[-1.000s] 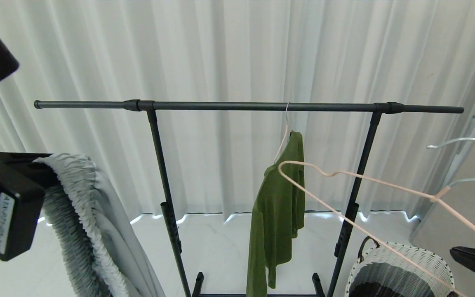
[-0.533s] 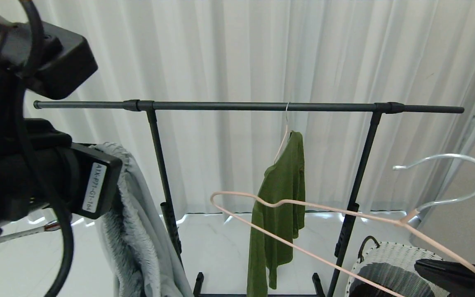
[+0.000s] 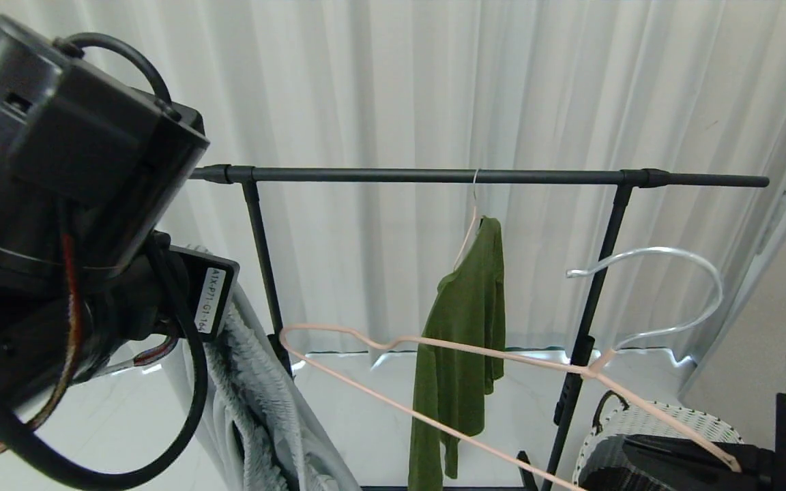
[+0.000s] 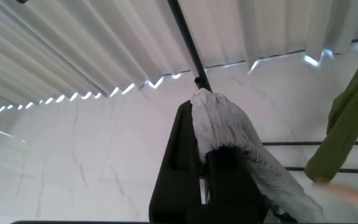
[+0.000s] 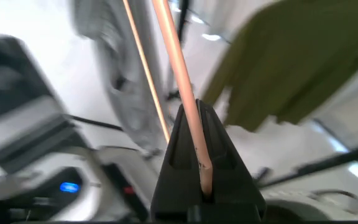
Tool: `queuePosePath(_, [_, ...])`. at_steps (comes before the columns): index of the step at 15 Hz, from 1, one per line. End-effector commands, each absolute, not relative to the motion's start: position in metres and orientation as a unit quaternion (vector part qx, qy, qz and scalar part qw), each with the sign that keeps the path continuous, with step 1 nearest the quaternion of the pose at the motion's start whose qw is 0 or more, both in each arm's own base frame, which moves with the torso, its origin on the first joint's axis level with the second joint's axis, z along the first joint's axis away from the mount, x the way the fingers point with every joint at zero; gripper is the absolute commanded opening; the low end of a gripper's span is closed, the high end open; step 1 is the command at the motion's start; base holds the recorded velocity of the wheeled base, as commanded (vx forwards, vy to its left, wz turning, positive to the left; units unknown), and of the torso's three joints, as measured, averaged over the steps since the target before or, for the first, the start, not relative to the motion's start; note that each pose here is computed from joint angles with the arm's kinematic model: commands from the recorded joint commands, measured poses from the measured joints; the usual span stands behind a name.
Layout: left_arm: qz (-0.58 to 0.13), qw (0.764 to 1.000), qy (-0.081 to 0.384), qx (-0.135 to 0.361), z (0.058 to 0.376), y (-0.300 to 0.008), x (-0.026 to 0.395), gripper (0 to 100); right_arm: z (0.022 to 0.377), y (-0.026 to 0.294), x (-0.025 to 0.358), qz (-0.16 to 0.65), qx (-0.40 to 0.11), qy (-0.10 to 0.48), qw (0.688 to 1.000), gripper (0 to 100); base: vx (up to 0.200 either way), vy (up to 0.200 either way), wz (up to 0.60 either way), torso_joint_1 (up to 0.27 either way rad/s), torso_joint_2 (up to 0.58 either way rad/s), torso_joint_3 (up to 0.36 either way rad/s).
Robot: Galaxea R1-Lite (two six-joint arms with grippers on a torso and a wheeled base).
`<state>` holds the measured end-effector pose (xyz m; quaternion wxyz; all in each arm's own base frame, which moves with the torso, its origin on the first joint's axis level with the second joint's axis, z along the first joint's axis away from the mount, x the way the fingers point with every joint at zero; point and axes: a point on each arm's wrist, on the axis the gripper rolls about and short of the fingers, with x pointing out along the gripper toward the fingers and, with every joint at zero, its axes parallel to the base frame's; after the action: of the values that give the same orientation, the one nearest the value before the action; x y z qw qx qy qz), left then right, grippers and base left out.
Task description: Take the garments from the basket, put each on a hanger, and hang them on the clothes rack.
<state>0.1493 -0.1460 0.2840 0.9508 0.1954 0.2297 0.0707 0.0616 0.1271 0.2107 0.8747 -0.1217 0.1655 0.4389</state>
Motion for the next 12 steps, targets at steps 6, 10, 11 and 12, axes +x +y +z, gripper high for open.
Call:
queuePosePath(6, [0.079,0.948,0.236,0.196,0.279,-0.148,0.154,0,0.213,0.146,0.054,0.469,-0.090,0.190,0.858,0,0.000,0.000,0.00,0.000,0.00,0.000])
queuePosePath(10, [0.076,0.949,0.230,0.200,0.279,-0.150,0.150,0,0.201,0.157,0.059,0.446,-0.060,0.229,0.863,0,0.000,0.000,0.00,0.000,0.00,0.000])
queuePosePath(11, [0.076,0.950,0.227,0.203,0.280,-0.151,0.149,0,0.194,0.160,0.061,0.443,-0.055,0.235,0.863,0,0.000,0.000,0.00,0.000,0.00,0.000])
queuePosePath(12, [0.076,0.950,0.227,0.203,0.280,-0.151,0.149,0,0.194,0.161,0.061,0.442,-0.055,0.235,0.864,0,0.000,0.000,0.00,0.000,0.00,0.000])
